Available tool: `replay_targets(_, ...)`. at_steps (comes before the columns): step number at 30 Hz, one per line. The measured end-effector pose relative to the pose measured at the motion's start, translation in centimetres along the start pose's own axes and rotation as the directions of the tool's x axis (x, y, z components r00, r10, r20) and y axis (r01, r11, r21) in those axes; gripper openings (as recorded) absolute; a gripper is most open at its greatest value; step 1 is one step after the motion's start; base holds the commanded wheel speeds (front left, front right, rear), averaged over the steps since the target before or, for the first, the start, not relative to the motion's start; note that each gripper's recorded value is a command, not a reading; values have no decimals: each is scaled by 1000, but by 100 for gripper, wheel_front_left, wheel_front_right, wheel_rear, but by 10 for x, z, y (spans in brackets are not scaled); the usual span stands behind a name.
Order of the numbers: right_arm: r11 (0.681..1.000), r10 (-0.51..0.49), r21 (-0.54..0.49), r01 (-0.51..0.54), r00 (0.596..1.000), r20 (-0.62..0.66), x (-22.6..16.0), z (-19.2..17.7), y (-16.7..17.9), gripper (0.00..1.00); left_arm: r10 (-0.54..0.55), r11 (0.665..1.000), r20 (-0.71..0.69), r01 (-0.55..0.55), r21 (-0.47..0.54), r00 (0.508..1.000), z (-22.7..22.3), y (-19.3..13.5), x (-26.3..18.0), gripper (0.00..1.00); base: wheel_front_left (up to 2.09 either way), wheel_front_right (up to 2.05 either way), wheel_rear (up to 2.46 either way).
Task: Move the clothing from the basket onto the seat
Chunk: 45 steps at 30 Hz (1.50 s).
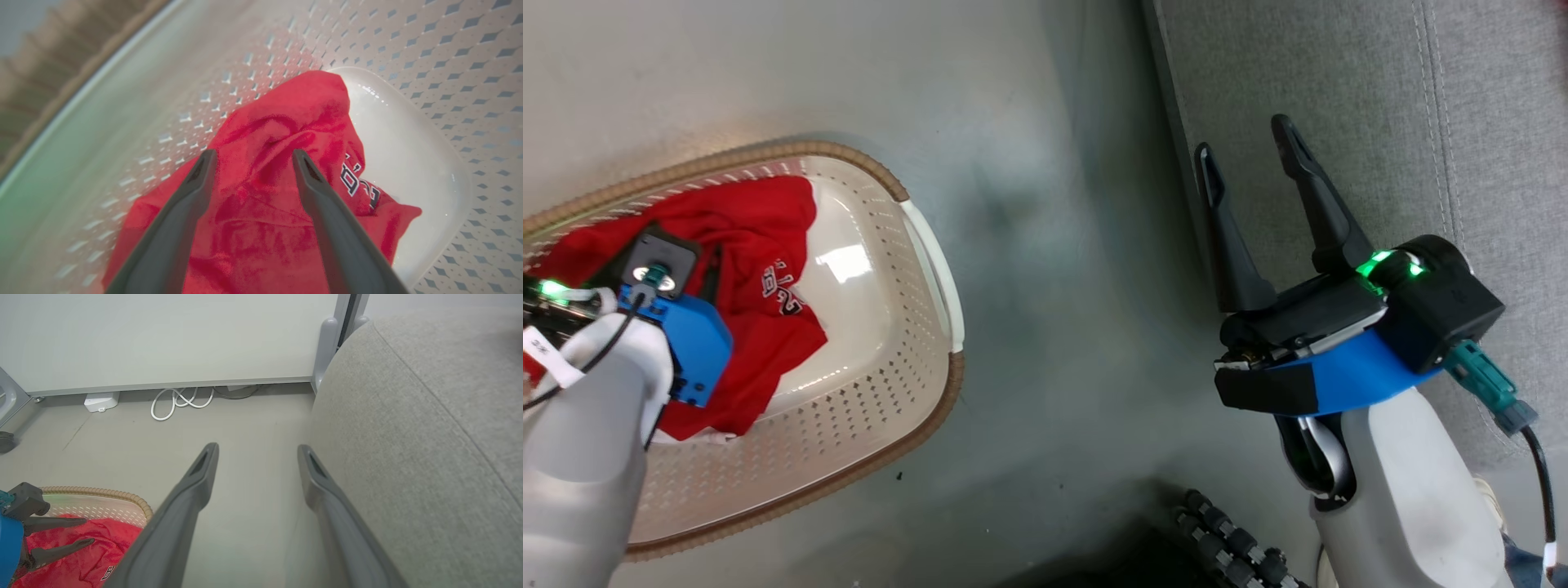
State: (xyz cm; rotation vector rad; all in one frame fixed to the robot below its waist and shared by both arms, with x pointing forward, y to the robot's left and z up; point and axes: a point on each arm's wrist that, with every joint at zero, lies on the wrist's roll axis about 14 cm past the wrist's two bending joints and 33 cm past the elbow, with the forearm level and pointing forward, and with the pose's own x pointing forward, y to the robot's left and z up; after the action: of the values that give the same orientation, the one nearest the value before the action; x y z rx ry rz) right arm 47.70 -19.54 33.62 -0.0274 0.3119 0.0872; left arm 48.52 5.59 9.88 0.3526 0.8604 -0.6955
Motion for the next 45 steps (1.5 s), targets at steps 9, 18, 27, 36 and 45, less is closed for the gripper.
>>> replay_targets(9, 1000, 0, 23, 1, 999, -51, 0, -25, -1, 100, 35, 997, -72, -31, 64, 997, -21, 6, 23, 100, 0, 0, 0)
replay_targets(18, 999, -10, 31, 12, 998, -64, -1, -32, -5, 100, 41, 998, -105, -36, 50, 994, -25, 6, 28, 0, 0, 0, 0)
replay_targets(27, 1000, -6, 25, 7, 999, -40, 0, -23, -4, 100, 46, 999, -91, -43, 33, 995, -14, 7, 20, 0, 0, 0, 0)
replay_targets(36, 1000, 10, 2, -10, 999, 48, -4, 15, 2, 100, 47, 997, -14, -48, -66, 999, 14, -6, -16, 0, 0, 0, 0)
replay_targets(45, 1000, 3, -15, -1, 991, 130, -29, 65, 8, 100, 33, 988, 180, -6, -153, 983, 80, -28, -84, 0, 0, 0, 0)
